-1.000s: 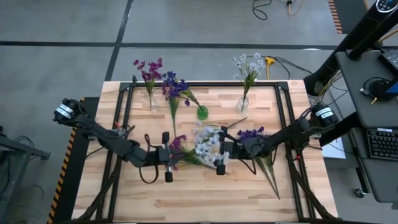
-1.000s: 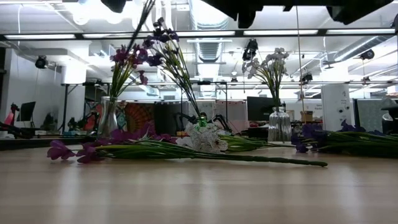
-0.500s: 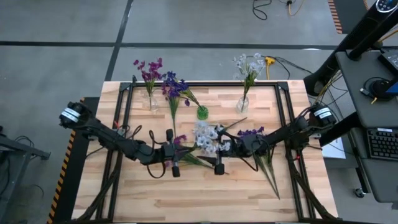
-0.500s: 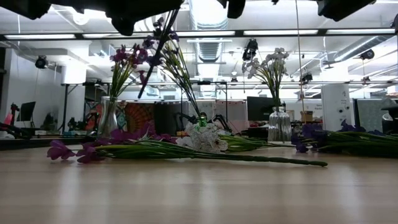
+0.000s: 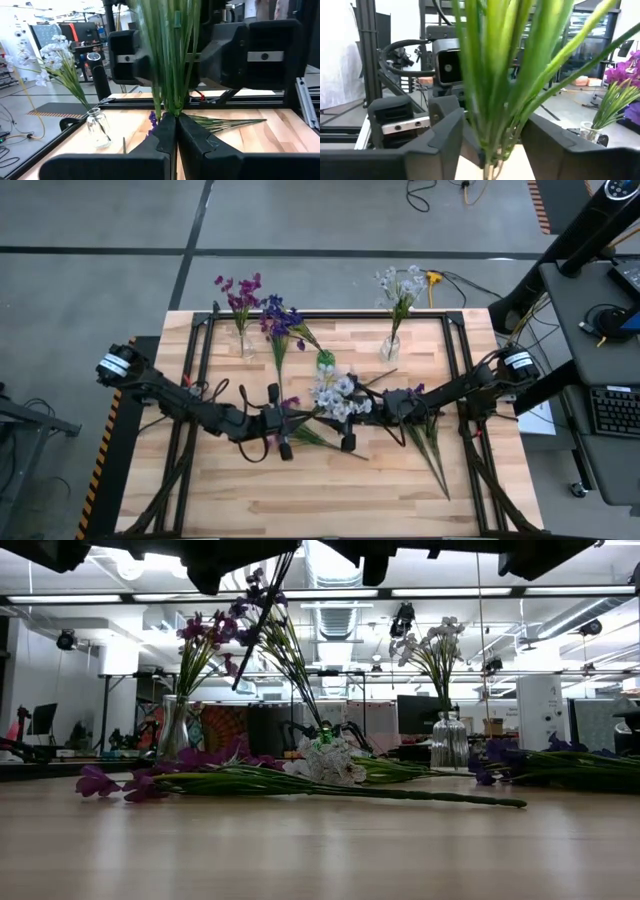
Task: Sort flowers into vase by color
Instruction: Put the left white flowers into the right transparent flower vase
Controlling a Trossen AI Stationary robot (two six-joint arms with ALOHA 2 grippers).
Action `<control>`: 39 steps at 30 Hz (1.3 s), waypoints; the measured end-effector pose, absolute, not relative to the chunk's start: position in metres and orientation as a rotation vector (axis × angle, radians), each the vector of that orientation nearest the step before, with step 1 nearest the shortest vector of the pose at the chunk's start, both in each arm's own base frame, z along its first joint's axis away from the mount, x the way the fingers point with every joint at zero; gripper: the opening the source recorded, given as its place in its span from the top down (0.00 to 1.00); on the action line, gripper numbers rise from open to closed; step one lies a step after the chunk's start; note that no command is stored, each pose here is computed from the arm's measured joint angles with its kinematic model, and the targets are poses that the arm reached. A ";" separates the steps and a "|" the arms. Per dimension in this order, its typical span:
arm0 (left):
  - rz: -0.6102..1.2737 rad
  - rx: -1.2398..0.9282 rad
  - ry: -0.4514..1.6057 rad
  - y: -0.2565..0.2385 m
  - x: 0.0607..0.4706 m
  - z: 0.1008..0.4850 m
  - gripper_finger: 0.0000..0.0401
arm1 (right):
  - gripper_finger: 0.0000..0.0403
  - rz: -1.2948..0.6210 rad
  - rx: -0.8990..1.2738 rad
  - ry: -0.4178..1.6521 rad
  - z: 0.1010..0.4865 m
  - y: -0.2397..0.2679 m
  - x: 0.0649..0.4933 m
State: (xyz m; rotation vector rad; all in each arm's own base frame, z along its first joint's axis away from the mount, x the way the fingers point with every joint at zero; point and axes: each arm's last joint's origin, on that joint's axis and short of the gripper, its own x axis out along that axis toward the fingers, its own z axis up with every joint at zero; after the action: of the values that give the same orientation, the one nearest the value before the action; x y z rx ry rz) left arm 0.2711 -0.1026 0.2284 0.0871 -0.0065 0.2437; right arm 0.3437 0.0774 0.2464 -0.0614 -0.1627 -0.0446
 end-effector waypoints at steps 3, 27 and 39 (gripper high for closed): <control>0.252 0.086 -0.006 -0.101 0.272 0.228 1.00 | 0.65 -0.046 -0.062 -0.163 0.246 0.077 0.344; 0.260 0.067 0.035 -0.098 0.270 0.228 0.63 | 0.94 -0.071 -0.111 -0.131 0.254 0.075 0.338; 0.257 0.055 0.118 -0.089 0.247 0.245 0.47 | 0.94 -0.491 -0.114 0.094 0.304 0.047 0.278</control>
State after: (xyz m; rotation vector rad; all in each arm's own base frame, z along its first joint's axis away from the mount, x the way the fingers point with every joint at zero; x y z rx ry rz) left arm 0.2474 -0.0894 0.2454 0.0553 0.1180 0.2572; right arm 0.2776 0.0475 0.3039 -0.1141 0.0942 -0.4912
